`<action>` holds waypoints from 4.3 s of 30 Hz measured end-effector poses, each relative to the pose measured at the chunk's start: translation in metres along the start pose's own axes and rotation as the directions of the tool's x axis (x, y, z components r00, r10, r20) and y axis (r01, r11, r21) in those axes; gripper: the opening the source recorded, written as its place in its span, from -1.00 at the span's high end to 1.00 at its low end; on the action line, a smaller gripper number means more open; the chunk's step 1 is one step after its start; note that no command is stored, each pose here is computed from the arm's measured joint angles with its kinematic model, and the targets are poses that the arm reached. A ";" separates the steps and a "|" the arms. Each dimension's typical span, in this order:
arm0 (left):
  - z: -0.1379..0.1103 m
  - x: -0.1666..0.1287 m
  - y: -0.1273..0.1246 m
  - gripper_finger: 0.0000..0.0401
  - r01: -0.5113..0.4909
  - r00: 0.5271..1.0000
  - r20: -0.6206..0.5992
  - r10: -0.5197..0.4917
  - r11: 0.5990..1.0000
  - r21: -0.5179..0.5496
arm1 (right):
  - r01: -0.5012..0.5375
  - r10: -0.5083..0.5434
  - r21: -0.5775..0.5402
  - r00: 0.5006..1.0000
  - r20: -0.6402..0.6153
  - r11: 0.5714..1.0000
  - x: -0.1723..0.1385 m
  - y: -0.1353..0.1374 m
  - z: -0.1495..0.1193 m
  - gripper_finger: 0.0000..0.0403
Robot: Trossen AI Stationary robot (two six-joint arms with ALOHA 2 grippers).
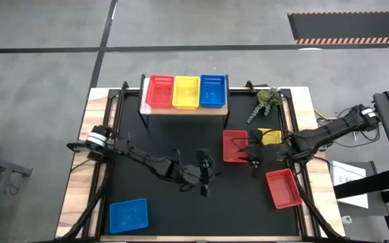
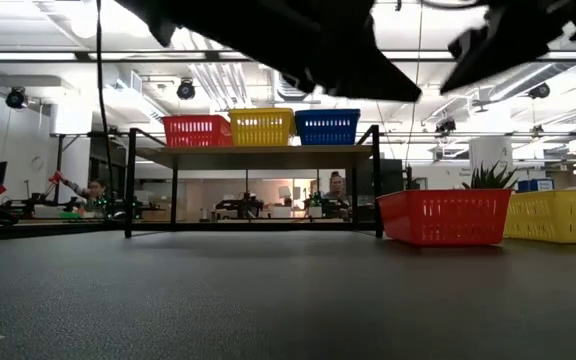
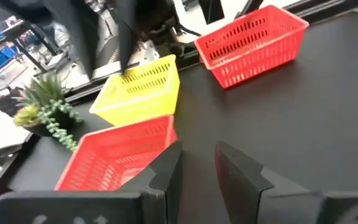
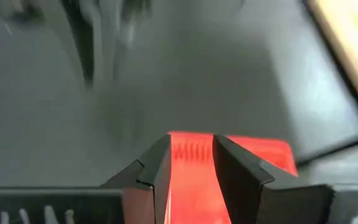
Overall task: Stack baskets on shelf by color
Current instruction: Stack the left red bin on top of the red bin on the shelf
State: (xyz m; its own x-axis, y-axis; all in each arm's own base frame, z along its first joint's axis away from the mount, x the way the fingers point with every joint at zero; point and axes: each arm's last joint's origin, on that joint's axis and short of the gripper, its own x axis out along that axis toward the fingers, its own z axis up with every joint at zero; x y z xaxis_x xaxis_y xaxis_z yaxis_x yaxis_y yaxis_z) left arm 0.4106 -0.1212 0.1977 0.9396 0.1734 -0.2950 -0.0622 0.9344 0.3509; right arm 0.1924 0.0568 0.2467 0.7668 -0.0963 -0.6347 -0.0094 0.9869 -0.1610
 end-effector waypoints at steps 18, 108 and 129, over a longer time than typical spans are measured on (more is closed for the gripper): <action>-0.002 0.053 -0.012 0.60 0.007 1.000 0.011 -0.007 1.000 -0.016 | -0.024 0.054 -0.086 0.932 0.358 0.996 -0.035 -0.014 -0.025 0.64; -0.059 0.101 0.022 0.98 0.117 0.988 -0.103 -0.118 0.993 -0.012 | -0.010 0.046 -0.113 0.945 0.322 0.994 -0.033 -0.014 -0.031 0.68; 0.010 0.038 0.032 0.98 0.177 0.971 -0.194 -0.140 0.965 0.193 | -0.010 0.047 -0.119 0.949 0.311 0.993 -0.033 -0.014 -0.032 0.69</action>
State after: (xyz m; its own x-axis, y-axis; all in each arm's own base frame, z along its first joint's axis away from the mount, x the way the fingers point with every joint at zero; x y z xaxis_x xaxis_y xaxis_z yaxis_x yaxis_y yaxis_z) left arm 0.4479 -0.0872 0.2062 0.8560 0.0979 -0.5076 0.1717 0.8723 0.4578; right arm 0.1469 0.0417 0.2452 0.9269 -0.0052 -0.3754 -0.0931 0.9655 -0.2433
